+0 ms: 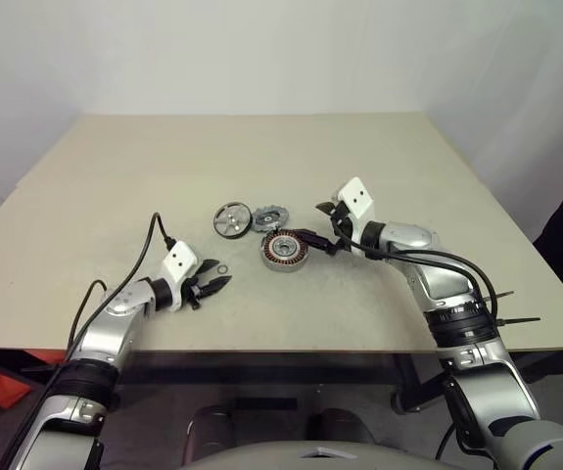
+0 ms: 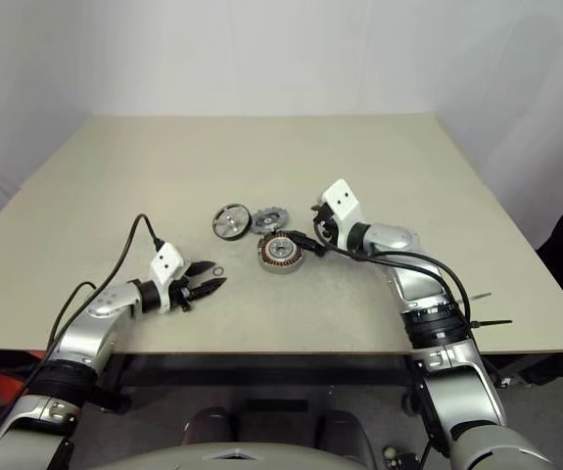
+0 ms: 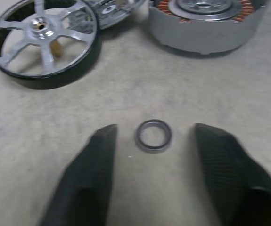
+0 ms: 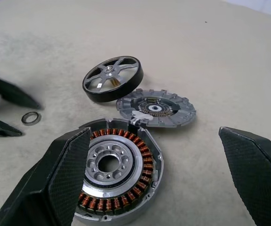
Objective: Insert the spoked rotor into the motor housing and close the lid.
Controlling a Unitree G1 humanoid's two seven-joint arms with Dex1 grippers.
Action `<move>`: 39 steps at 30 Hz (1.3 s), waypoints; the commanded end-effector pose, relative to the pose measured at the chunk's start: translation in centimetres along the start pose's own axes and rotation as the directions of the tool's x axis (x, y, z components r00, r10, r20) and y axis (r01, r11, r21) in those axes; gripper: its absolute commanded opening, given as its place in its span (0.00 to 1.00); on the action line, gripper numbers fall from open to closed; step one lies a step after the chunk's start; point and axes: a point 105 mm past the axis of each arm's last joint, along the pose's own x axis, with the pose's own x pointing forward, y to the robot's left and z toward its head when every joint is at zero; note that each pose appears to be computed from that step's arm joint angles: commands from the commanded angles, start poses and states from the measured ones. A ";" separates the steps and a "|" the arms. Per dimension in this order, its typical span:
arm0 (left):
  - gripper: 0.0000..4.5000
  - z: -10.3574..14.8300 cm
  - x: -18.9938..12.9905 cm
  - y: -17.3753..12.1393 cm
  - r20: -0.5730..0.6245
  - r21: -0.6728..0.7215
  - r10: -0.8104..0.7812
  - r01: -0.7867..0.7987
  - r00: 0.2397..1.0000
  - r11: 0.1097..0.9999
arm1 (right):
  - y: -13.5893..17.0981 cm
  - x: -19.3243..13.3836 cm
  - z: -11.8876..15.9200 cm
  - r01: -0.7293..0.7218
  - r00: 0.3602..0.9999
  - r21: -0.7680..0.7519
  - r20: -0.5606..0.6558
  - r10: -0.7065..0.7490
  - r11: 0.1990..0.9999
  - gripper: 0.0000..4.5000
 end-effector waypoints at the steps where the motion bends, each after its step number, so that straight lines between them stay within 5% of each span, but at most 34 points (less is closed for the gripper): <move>1: 0.39 -2.3 -1.2 1.4 -0.106 -0.035 0.066 -0.070 0.992 0.997 | -1.1 -0.5 2.2 0.035 0.997 -0.030 0.067 -0.033 0.999 1.00; 4: 0.39 -2.1 -1.2 1.7 -0.099 -0.031 0.074 -0.077 0.992 0.997 | -1.2 -0.5 2.2 0.043 0.997 -0.030 0.066 -0.041 0.999 1.00; 8: 0.17 -2.1 -1.2 1.8 -0.102 -0.031 0.073 -0.076 0.992 0.997 | -1.3 -0.4 2.2 0.049 0.997 -0.030 0.066 -0.047 0.998 1.00; 15: 0.17 -1.3 -0.7 1.8 -0.084 -0.029 0.061 -0.063 0.995 0.998 | -1.5 -0.2 2.1 0.058 0.997 -0.033 0.062 -0.056 0.998 1.00; 24: 0.17 7.1 2.4 -0.3 0.153 -0.055 -0.158 0.168 0.975 0.984 | -2.6 -2.2 -0.9 0.119 0.991 -0.062 -0.061 -0.123 0.991 1.00; 39: 0.17 11.1 9.2 -2.5 0.079 0.159 -0.376 0.360 0.923 0.919 | -1.5 -7.3 -5.0 0.183 0.956 -0.091 -0.215 -0.199 0.979 1.00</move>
